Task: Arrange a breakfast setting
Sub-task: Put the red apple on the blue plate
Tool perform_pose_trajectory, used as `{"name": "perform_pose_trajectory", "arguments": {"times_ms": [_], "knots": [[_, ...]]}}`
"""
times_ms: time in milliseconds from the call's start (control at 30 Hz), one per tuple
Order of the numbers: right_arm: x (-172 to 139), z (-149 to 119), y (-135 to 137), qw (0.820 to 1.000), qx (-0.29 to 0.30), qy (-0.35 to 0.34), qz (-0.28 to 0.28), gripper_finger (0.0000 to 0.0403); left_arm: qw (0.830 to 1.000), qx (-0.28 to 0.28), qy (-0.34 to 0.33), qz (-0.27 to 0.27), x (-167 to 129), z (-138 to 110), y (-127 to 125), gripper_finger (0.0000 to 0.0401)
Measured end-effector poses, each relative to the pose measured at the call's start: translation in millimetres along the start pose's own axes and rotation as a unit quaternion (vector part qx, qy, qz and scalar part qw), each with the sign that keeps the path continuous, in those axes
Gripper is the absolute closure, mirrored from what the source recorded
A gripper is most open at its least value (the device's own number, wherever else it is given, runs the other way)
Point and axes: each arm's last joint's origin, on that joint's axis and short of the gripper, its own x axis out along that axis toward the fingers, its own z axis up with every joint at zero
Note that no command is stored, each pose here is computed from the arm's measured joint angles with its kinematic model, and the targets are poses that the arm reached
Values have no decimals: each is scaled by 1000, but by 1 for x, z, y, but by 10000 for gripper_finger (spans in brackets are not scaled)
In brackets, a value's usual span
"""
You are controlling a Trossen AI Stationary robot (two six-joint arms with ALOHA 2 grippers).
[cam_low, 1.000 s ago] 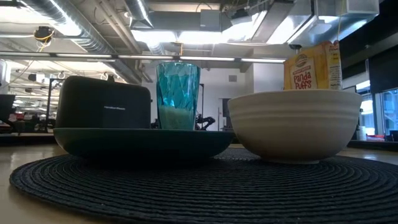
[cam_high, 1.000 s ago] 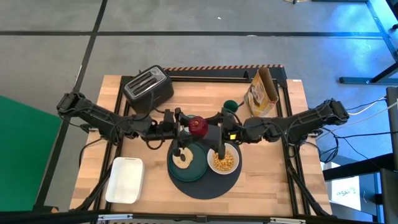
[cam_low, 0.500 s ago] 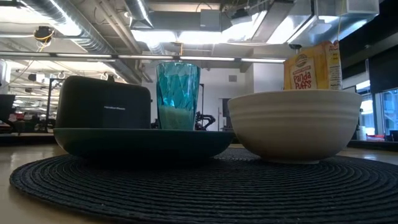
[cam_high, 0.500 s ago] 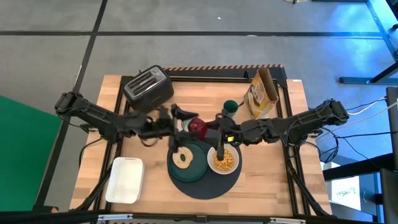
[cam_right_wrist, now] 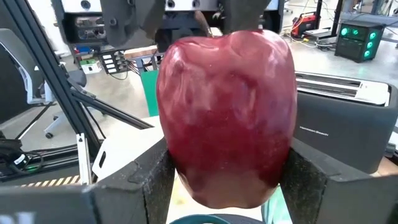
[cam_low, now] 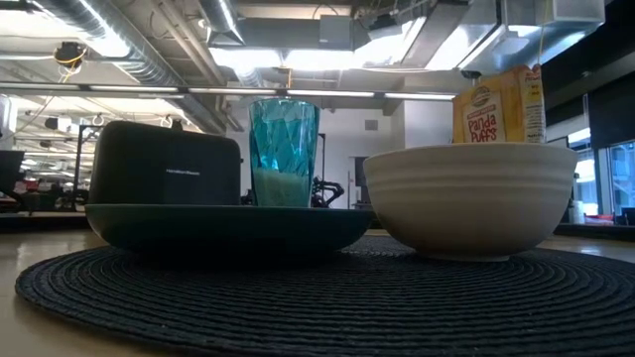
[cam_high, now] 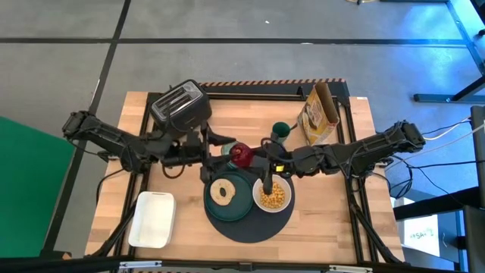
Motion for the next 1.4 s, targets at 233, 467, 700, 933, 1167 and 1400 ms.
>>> {"name": "perform_pose_trajectory", "arguments": {"times_ms": [233, 467, 700, 933, 1167, 1400], "knots": [[0, 1, 0, 1000, 1, -4, 1, 183, 999, 15, 26, -13, 0, -5, 0, 253], [0, 0, 0, 1000, -1, -1, 1, 181, 999, 22, 41, -3, 0, -8, 1, 318], [0, 0, 0, 1000, -2, 0, 3, 181, 998, 23, 46, -37, 2, -9, 4, 392], [0, -2, 0, 1000, -2, 7, -1, 175, 998, 25, 50, -37, 4, -11, 4, 397], [-18, -5, -9, 996, 28, 75, -33, 79, 991, 52, 115, -40, -4, -23, 1, 399], [-51, 9, -20, 992, 69, 95, -46, 19, 988, 23, 150, -37, -10, -83, -14, 400]]}}
